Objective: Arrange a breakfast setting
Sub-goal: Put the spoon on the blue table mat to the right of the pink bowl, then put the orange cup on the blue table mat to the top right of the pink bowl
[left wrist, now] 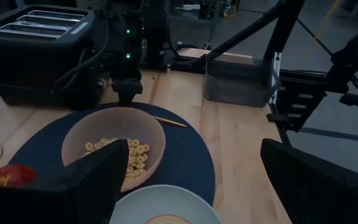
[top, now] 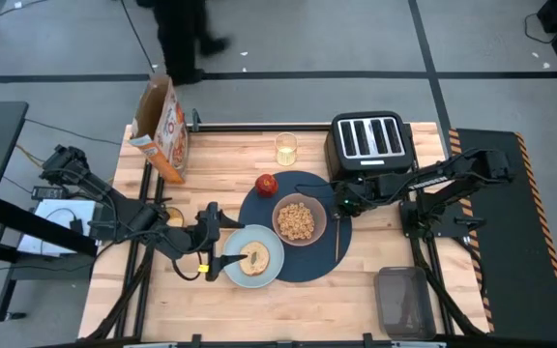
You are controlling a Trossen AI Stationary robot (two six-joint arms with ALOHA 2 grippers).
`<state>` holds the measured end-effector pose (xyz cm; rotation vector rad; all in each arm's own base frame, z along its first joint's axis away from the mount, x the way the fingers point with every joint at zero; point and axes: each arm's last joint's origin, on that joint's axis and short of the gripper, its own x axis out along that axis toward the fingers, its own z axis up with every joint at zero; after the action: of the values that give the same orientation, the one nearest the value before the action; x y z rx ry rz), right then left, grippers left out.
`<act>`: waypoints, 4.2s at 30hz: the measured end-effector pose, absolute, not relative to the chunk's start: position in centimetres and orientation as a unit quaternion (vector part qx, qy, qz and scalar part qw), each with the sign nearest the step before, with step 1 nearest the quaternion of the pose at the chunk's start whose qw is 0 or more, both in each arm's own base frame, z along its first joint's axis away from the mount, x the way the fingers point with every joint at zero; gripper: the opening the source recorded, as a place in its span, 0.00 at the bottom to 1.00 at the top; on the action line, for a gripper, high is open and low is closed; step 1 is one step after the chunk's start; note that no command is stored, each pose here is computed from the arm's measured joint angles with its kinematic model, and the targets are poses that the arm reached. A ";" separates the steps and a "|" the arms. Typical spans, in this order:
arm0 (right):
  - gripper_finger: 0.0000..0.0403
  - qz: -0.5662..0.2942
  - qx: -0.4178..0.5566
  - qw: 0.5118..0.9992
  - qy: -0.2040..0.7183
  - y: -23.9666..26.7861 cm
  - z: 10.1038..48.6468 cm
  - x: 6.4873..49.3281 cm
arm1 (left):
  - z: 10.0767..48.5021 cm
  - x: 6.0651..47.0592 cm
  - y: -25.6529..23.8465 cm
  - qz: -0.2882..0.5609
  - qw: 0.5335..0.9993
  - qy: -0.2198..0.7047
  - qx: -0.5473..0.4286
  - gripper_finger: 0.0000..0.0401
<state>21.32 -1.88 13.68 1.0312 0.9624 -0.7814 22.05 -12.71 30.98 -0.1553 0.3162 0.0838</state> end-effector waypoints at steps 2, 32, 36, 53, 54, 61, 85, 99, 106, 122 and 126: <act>0.18 -0.345 0.456 0.697 0.433 -1.9 13.8 21.5 | 31.0 22.0 -12.7 0.041 0.984 0.157 -0.077 0.92; 0.31 -0.351 0.180 0.833 0.387 3.2 25.6 25.2 | 36.2 17.6 -10.3 0.129 0.882 0.397 -0.221 0.92; 0.31 -0.347 0.146 0.851 0.366 3.2 26.3 25.7 | 36.0 15.4 -10.1 0.177 0.821 0.489 -0.238 0.90; 0.31 -0.326 0.098 0.865 0.367 2.9 26.6 26.1 | 25.7 14.6 -8.7 0.270 0.693 0.635 -0.209 0.77; 0.31 -0.325 0.098 0.866 0.368 2.9 26.6 26.1 | 25.3 14.8 -8.7 0.257 0.695 0.639 -0.207 0.75; 0.31 -0.314 0.084 0.874 0.361 2.8 26.7 26.4 | 24.3 15.0 -8.0 0.223 0.695 0.660 -0.178 0.50; 0.51 0.031 -0.252 0.930 0.266 7.2 32.2 32.9 | 31.6 17.7 -7.9 -0.208 0.769 0.544 0.262 0.03; 0.74 0.087 -0.111 0.956 0.256 6.1 31.8 40.3 | 32.4 20.4 -8.2 -0.234 0.749 0.483 0.388 0.03; 0.94 0.086 -0.070 0.956 0.270 5.1 27.5 43.4 | 33.3 19.6 -7.8 -0.223 0.738 0.497 0.397 0.03; 0.96 0.092 -0.027 0.978 0.183 2.9 26.4 46.1 | 36.2 20.1 -7.5 -0.170 0.768 0.451 0.421 0.03; 0.93 0.094 -0.020 0.978 0.185 2.9 26.3 46.1 | 36.2 20.4 -7.4 -0.171 0.770 0.443 0.426 0.04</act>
<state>46.11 2.92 26.27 -0.0409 0.3735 0.1888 20.40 -7.38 36.19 0.9248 0.9611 -0.3716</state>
